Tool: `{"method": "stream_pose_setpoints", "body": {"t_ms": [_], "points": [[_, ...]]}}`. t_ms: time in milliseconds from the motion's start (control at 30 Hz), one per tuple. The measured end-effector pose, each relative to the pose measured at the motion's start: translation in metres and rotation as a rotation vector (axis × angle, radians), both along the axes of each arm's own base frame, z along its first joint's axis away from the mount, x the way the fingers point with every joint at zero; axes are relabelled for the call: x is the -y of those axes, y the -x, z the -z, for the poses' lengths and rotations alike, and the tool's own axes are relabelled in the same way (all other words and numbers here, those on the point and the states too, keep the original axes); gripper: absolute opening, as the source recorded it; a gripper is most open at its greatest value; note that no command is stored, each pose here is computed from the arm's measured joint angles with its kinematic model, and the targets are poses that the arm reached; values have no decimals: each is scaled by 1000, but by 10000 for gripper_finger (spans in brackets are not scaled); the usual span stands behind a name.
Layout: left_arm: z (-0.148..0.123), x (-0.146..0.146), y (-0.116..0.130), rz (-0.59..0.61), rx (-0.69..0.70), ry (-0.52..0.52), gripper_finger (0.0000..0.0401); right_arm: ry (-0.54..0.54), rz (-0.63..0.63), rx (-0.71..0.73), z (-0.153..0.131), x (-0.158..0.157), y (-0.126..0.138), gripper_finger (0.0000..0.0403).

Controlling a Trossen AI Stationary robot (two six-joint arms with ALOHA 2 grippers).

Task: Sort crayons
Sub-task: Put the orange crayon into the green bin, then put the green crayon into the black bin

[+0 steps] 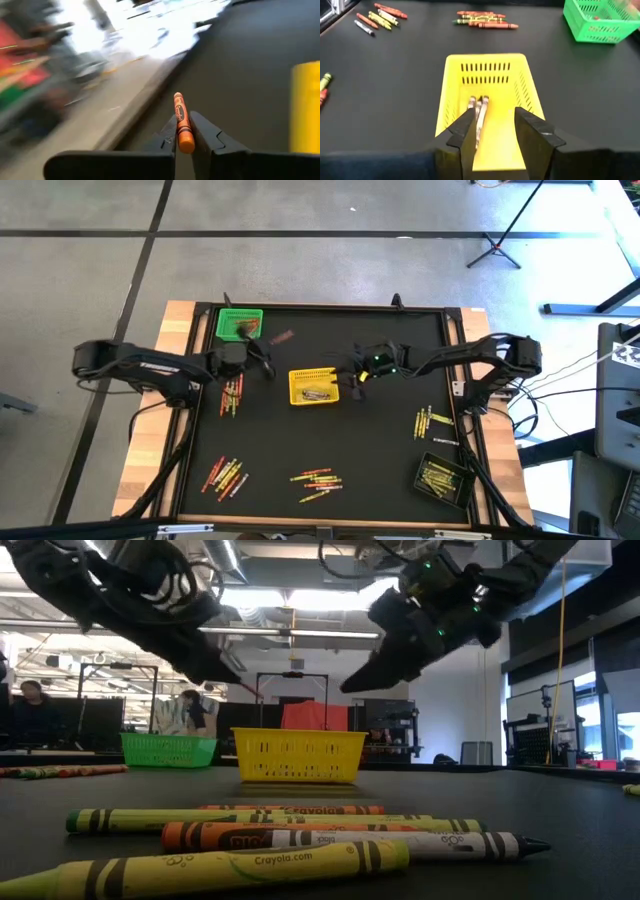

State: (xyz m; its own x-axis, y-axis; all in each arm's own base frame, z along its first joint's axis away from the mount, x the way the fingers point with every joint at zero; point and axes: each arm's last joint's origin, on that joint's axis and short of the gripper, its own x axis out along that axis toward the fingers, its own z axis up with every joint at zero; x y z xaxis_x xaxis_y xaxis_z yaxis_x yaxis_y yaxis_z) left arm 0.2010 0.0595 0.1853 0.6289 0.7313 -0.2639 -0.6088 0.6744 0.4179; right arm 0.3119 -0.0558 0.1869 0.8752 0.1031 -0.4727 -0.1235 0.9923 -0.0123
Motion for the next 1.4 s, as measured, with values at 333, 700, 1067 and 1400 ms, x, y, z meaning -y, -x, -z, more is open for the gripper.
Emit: {"method": "stream_pose_setpoints", "body": {"t_ms": [333, 700, 1067, 1400], "points": [[5, -38, 30, -434, -5, 51, 15, -29, 21, 33, 18, -3, 14, 129], [16, -56, 45, -500, 10, 207, 21, -31, 21, 16, 22, -3, 15, 129], [18, -59, 47, -430, 31, 292, 107, -55, 34, 14, 22, -3, 15, 129], [6, -26, 12, 197, 140, 399, 114, -83, 71, 4, 11, -2, 15, 129]]}}
